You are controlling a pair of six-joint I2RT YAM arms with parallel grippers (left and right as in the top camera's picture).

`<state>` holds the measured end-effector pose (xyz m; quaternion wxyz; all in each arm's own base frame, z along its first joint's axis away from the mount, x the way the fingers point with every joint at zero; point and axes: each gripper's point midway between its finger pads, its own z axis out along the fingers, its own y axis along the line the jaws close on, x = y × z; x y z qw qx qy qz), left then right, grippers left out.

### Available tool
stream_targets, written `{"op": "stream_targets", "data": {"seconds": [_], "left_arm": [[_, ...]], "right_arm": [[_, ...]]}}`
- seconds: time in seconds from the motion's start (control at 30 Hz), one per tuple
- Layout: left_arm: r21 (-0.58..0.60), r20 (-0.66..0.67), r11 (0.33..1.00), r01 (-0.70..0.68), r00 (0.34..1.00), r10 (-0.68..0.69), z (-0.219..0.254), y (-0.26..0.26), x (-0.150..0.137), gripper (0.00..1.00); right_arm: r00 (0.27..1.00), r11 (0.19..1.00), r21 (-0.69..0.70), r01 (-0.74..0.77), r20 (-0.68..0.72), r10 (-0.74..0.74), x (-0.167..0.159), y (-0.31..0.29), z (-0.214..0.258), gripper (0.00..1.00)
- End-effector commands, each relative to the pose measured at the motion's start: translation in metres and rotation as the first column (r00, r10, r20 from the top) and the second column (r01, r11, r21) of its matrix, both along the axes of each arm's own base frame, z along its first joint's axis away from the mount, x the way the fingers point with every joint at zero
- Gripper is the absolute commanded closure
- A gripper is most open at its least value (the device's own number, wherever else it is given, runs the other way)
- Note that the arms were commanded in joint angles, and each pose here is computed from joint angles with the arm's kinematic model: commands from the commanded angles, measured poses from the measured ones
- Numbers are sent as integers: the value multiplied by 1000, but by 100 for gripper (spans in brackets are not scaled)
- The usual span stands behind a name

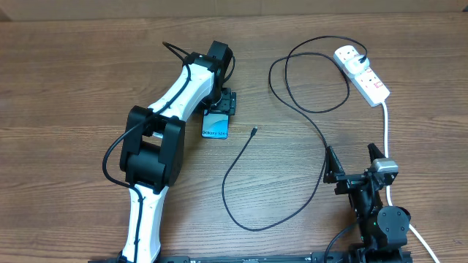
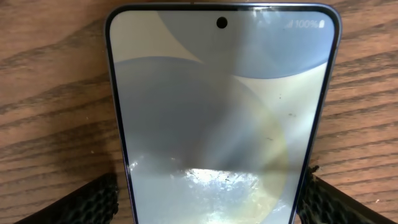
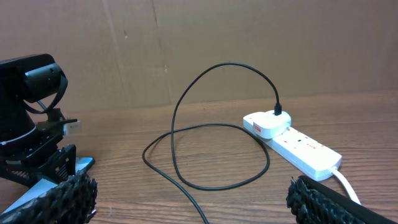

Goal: Plug charger to phone and switch on socket
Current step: 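Lower the left gripper and close it on the phone's top end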

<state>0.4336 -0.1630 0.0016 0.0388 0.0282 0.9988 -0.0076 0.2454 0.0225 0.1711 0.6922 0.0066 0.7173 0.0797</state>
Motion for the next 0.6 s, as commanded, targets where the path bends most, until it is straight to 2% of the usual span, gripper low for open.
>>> {"op": "stream_targets", "data": {"seconds": [0.0, 0.17, 0.57], "left_arm": [[8, -76, 1000, -1, 997, 2, -23, 7, -15, 15], [9, -77, 1000, -2, 997, 3, -23, 7, -15, 19], [8, -87, 999, -33, 996, 34, -23, 7, -17, 21]], "right_arm": [[1000, 1000, 4, 5, 5, -5, 0, -1, -1, 0], [1000, 1000, 4, 5, 5, -5, 0, -1, -1, 0], [1000, 1000, 4, 5, 5, -5, 0, -1, -1, 0]]}}
